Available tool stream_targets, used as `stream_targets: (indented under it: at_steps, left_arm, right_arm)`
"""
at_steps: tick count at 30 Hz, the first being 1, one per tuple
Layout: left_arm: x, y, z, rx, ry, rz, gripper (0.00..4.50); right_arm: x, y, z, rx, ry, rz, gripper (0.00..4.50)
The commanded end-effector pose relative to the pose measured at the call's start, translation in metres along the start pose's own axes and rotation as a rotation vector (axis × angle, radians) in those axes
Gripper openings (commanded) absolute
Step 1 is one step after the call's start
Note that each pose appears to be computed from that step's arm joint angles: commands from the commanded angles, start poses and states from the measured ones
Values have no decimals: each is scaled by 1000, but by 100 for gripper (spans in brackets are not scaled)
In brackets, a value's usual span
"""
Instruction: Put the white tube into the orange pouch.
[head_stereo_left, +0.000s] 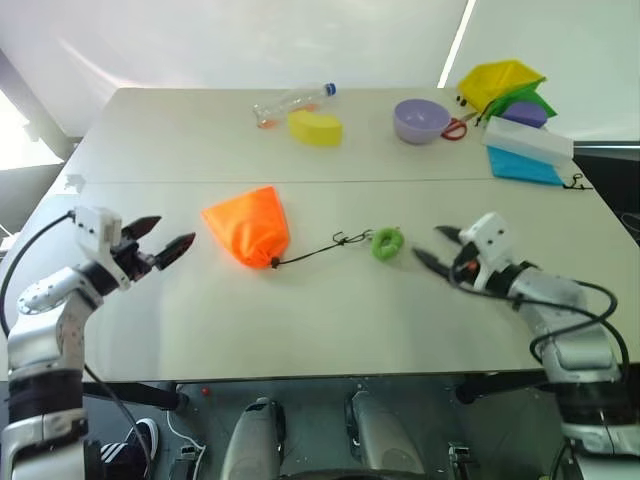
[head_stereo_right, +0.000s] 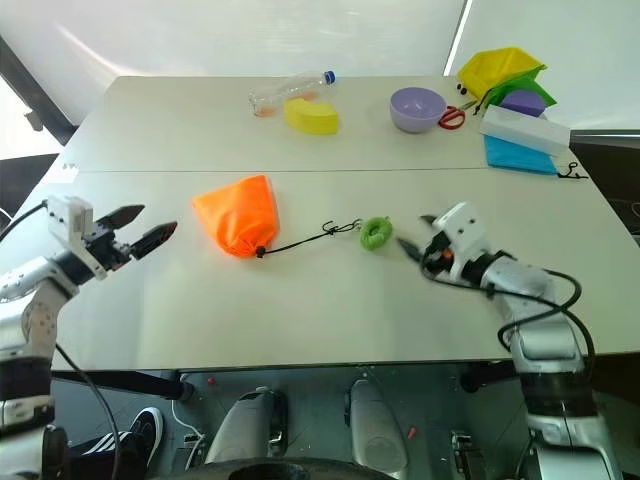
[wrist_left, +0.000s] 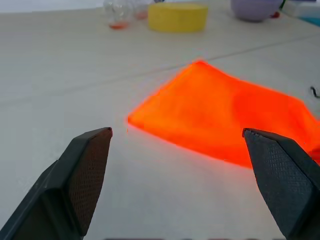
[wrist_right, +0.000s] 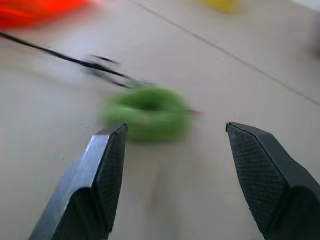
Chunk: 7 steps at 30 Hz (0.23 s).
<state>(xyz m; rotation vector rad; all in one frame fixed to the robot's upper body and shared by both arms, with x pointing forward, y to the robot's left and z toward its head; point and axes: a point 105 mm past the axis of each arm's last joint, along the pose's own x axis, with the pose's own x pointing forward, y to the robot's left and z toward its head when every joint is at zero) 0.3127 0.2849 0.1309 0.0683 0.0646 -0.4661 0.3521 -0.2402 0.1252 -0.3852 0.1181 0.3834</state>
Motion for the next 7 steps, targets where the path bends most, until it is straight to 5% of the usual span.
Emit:
stream_targets:
  at_steps: [1,7]
  left_arm:
    - [-13,-5,14,34,-46,15,446]
    - [-27,-36,0,32,3,-71,446]
  right_arm:
    - [4,-30,4,2,-33,-138,328]
    - [17,-35,-6,86,-65,-147,328]
